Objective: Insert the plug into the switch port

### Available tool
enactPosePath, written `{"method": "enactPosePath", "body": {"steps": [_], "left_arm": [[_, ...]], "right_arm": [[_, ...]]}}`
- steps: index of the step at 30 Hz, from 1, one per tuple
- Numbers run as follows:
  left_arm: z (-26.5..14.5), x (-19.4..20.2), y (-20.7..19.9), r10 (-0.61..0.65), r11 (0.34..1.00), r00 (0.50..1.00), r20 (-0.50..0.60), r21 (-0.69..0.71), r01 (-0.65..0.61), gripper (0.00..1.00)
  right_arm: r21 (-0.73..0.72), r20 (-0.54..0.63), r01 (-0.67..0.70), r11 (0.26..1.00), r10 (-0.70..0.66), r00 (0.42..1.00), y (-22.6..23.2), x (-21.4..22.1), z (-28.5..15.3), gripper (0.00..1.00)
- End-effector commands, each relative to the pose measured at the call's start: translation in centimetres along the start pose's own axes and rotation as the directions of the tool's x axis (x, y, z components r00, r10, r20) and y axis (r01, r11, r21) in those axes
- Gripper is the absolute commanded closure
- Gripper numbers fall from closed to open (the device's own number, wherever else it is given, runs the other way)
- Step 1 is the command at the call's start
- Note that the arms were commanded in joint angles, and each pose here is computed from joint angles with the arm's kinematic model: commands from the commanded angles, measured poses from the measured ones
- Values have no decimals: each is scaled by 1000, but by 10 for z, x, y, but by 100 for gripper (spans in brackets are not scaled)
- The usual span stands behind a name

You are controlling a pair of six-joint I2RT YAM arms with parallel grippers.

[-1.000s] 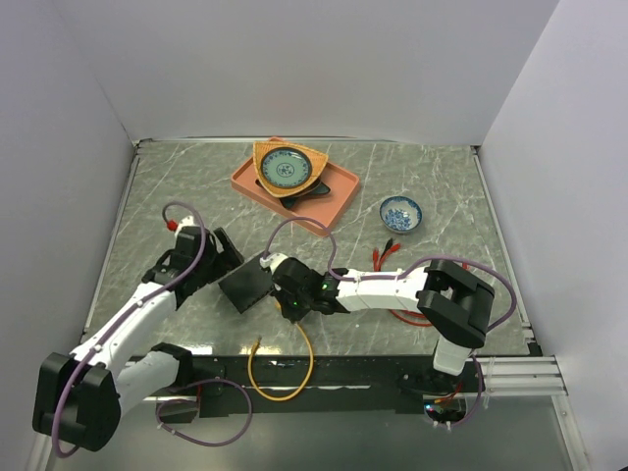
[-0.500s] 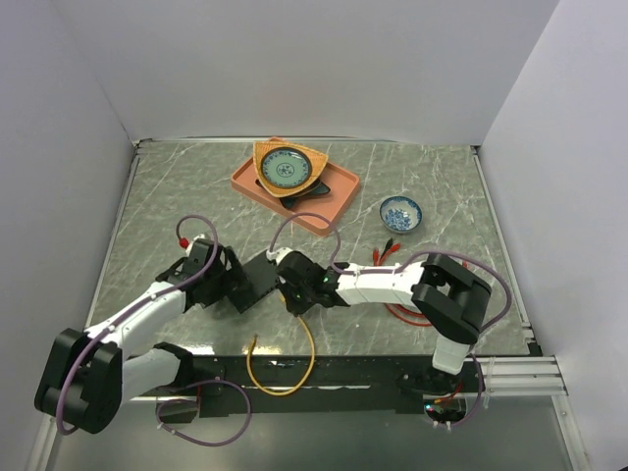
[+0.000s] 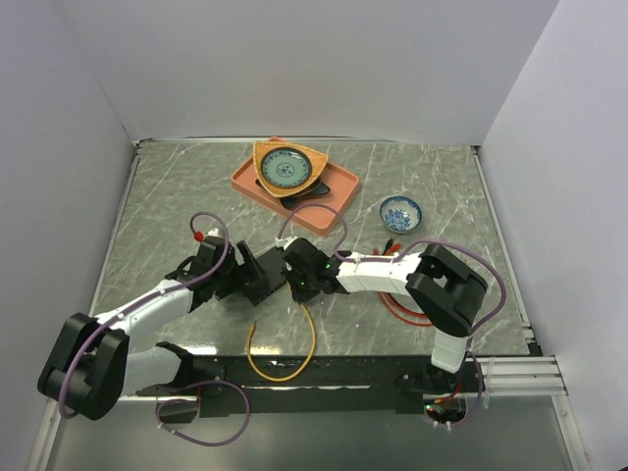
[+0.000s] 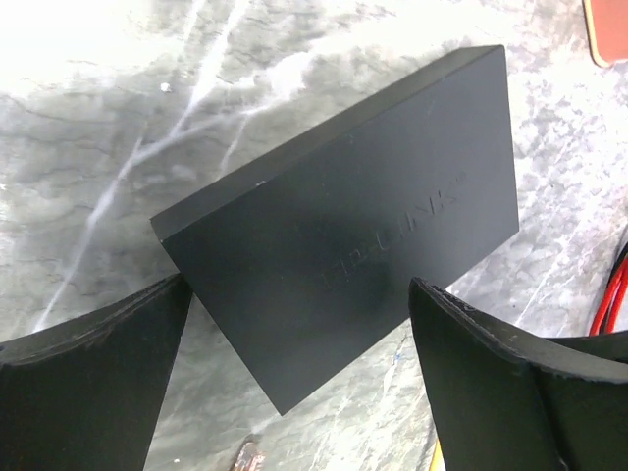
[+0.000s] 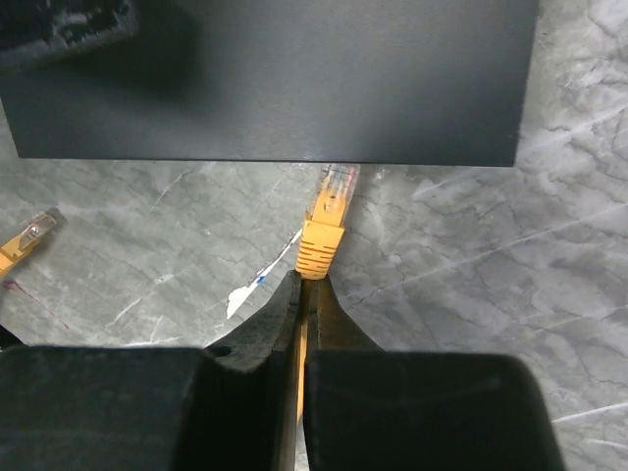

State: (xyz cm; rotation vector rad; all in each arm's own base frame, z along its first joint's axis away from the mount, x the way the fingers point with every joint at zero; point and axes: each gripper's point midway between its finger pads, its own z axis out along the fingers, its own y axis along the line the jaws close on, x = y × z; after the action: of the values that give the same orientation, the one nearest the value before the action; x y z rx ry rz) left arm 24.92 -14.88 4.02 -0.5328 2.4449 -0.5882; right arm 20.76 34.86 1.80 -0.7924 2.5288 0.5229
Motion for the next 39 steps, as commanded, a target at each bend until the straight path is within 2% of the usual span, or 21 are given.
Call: {"method": "enactPosePath", "body": {"steps": [1,4,5,8,11,15,22,26,30,39], "left_arm": [[-5,3,-14,-2,1000,1000,-16,29,3,1],[-19,-18,-13,25,1000,998,58,-21,-24,1],[-25,-25,-2,36,995,995,94,-91,-27,1],[-38,-50,-2,82,986,983,162,-157,-56,1],[-46,-73,-9,124,977,968,216,-195,-82,2],[-47,-93,-28,176,976,954,241,-167,-138,4],[-11,-92,-42,228,974,961,157,-28,-227,8],[0,-80,-45,272,958,954,128,55,-281,16],[4,-67,-38,271,956,956,109,88,-281,18],[22,-41,-27,251,959,968,20,130,-252,28]], "right_arm": [[-13,34,20,1000,-20,999,5,-13,-9,100],[3,29,22,1000,-22,999,1,-8,-14,100],[1,38,25,1000,-25,999,1,-9,-17,100],[-11,57,32,999,-31,998,2,-8,-24,100],[-26,73,45,999,-43,996,3,-6,-28,100],[-33,80,77,996,-75,994,9,-2,-32,100],[-40,89,147,988,-143,986,26,0,-36,100],[-93,120,153,984,-142,983,39,0,-39,100],[-126,153,154,980,-134,979,50,-7,-38,100],[-124,121,173,977,-158,980,62,-9,-24,100]]}}
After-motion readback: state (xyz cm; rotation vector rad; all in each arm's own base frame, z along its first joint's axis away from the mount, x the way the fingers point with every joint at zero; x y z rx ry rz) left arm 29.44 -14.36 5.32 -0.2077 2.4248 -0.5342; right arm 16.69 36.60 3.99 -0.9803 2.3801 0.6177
